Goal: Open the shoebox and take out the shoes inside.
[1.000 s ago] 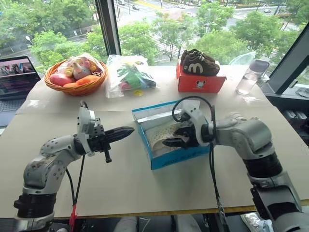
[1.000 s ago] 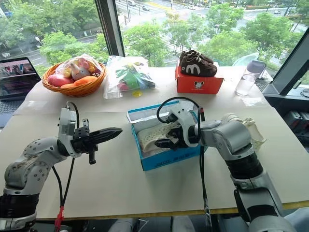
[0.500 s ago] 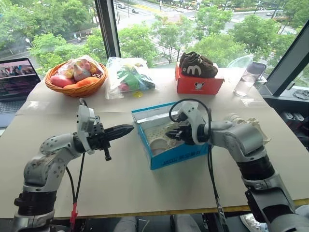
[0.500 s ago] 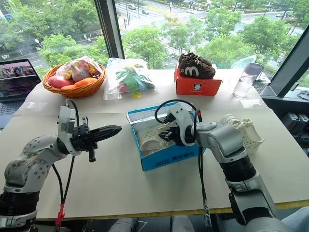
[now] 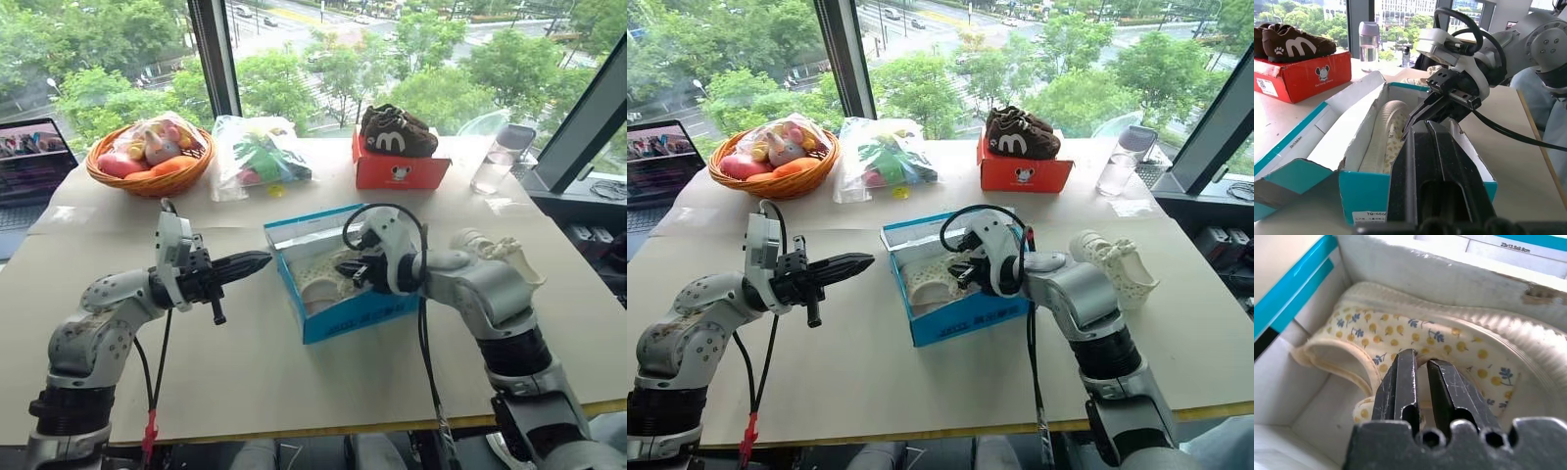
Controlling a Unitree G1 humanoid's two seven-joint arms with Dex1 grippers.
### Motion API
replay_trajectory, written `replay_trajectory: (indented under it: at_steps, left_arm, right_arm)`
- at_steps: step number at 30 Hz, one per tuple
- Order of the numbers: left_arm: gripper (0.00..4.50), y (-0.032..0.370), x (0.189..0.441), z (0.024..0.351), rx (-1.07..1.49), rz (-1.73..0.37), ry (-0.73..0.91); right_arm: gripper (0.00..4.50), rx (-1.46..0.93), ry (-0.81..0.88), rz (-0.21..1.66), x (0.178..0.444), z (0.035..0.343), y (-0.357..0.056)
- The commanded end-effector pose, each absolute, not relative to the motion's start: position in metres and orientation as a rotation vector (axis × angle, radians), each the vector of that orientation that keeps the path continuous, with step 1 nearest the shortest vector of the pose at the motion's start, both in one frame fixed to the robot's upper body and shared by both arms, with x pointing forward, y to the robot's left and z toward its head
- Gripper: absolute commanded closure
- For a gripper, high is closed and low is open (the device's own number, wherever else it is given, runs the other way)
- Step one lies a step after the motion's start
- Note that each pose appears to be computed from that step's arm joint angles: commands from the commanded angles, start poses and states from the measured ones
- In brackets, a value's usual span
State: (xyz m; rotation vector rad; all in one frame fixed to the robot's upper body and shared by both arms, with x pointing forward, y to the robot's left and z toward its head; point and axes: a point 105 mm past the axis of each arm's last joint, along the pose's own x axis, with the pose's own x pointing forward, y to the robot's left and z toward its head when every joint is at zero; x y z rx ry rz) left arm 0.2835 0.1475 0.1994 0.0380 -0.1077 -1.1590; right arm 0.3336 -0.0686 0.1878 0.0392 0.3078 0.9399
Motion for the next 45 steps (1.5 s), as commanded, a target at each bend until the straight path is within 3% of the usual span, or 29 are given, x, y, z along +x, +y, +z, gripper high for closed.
replay_trajectory:
  at_steps: [1,18,23,30,34,37,45]
  left_arm:
    - [4.5,0.148,0.28,0.207,0.088,-1.169,-0.129]
    - [4.5,0.148,0.282,0.207,0.093,-1.171,-0.128]
    - [4.5,0.147,0.283,0.206,0.093,-1.176,-0.123]
    - [4.5,0.147,0.284,0.206,0.095,-1.181,-0.114]
    - [4.5,0.145,0.283,0.205,0.093,-1.186,-0.114]
    - [4.5,0.145,0.283,0.205,0.092,-1.185,-0.114]
    - [4.5,0.146,0.283,0.204,0.089,-1.176,-0.114]
  right_arm:
    - [3.81,0.081,0.087,0.999,0.325,0.245,-0.073]
    - [3.81,0.171,-0.064,1.019,0.312,0.289,-0.087]
    - [3.81,-0.006,0.13,0.937,0.316,0.244,-0.08]
    - [3.81,-0.191,0.379,0.951,0.298,0.182,-0.057]
    - [3.81,-0.253,0.395,0.966,0.294,0.177,-0.052]
    - [3.18,-0.31,0.4,0.982,0.291,0.178,-0.054]
    - [0.31,-0.512,0.402,0.956,0.297,0.182,-0.063]
